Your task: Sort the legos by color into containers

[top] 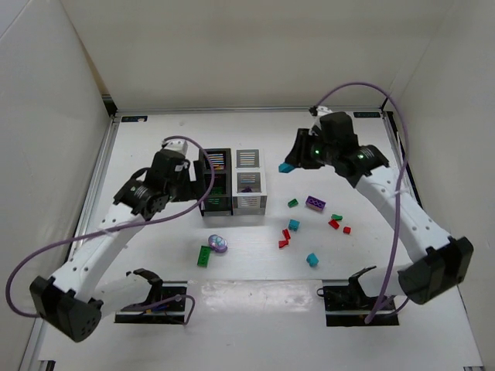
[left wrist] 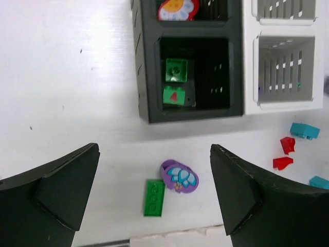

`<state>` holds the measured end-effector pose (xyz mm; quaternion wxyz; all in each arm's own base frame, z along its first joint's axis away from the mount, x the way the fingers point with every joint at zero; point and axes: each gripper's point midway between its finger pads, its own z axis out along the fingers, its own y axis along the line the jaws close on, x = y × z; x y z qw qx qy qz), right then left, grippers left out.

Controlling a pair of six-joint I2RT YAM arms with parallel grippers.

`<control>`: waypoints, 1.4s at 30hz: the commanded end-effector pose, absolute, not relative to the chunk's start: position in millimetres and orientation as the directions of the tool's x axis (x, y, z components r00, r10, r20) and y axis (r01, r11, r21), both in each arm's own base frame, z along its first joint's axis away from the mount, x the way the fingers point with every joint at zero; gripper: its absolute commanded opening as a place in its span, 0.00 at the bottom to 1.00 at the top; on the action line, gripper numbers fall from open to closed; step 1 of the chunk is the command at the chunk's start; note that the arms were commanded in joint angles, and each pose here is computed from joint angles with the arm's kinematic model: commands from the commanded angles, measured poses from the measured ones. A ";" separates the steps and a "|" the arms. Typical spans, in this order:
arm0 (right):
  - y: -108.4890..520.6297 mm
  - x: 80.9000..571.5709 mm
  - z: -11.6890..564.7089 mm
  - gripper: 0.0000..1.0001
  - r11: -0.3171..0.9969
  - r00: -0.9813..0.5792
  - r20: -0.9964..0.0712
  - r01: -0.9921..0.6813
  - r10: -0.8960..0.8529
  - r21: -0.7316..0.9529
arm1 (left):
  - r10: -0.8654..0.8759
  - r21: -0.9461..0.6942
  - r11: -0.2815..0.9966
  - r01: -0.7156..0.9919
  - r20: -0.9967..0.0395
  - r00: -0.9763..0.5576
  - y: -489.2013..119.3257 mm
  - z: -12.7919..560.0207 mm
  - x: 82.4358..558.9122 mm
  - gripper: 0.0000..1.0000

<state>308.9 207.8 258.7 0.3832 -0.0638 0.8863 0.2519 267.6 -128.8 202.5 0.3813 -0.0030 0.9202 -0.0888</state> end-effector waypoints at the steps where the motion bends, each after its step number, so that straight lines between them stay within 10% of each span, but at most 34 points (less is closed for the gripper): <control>1: 238.2 324.6 281.4 0.00 0.824 -0.619 -0.785 -0.450 -0.011 0.343 | -0.134 -0.217 0.976 0.012 -0.649 -0.749 -114.6 194.9 233.1 1.00; 23: 336.9 417.1 227.3 0.00 0.877 -0.509 -0.818 -0.480 -0.269 0.010 | -0.262 -0.324 0.939 -0.115 -0.457 -0.850 -108.9 136.1 164.2 1.00; 37: 340.0 393.8 228.8 0.67 0.866 -0.547 -0.800 -0.495 -0.249 0.069 | -0.244 -0.335 0.935 -0.113 -0.380 -0.892 -124.0 126.6 167.3 1.00; 42: 331.9 384.5 251.3 0.76 0.855 -0.538 -0.815 -0.507 -0.217 0.107 | -0.260 -0.343 0.930 -0.130 -0.368 -0.892 -125.0 126.5 165.2 1.00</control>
